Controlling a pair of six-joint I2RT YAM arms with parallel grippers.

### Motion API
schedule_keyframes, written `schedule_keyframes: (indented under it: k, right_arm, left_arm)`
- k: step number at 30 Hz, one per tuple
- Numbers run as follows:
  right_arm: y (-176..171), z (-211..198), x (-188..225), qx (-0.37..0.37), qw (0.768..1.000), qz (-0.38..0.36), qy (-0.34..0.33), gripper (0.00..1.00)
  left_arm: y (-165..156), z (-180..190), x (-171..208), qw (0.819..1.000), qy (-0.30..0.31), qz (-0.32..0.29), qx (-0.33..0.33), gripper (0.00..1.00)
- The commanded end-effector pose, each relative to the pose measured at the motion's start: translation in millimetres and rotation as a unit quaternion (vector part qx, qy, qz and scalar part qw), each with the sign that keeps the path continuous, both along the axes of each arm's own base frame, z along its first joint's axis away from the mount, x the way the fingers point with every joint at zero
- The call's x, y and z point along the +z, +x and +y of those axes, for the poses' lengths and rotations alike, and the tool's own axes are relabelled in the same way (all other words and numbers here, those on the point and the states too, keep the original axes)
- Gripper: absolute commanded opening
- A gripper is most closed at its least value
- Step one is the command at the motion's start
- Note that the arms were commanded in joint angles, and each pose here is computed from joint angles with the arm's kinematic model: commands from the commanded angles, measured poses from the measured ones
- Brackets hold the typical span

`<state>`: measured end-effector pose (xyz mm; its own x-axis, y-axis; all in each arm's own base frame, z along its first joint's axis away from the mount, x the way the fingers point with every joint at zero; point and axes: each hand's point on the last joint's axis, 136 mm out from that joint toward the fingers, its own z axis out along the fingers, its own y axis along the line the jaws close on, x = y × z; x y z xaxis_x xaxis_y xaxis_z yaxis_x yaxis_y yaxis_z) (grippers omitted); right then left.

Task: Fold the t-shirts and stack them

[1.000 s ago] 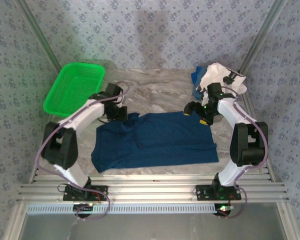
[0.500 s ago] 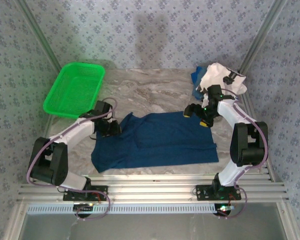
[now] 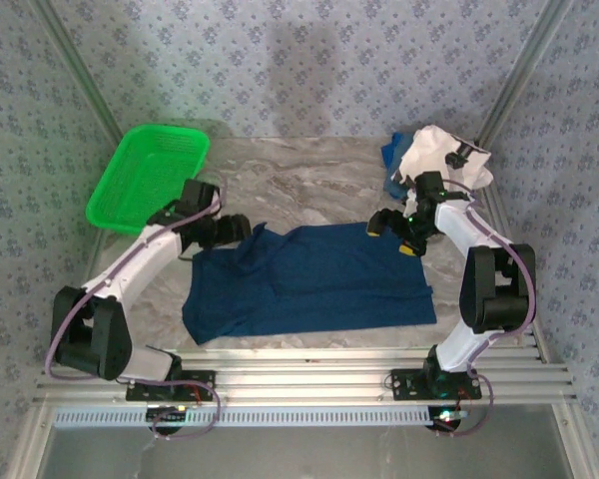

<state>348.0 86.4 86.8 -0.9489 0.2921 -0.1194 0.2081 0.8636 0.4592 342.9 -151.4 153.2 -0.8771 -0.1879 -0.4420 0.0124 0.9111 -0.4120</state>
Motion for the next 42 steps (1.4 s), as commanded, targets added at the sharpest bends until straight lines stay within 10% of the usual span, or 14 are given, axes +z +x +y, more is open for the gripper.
schedule_keyframes:
  k: [1,11,35,42]
  right_arm:
    - [-6.4,-0.8,6.5,0.003,1.0,-0.002,0.009,1.0]
    - [-13.2,-3.5,6.2,0.003,1.0,0.004,0.01,1.0]
    - [-19.4,-13.9,2.3,-0.003,1.0,0.015,0.011,1.0]
    - [-25.6,-16.6,-0.4,-0.005,1.0,0.024,0.009,1.0]
  left_arm:
    - [12.7,-12.0,-1.2,0.996,0.033,0.001,-0.085,0.7]
    - [36.0,-41.8,-37.3,0.959,0.124,0.056,-0.249,0.64]
    - [80.1,-51.9,-88.1,0.93,0.228,0.064,-0.282,0.56]
    - [80.1,-55.0,-99.6,0.926,0.223,0.082,-0.293,0.39]
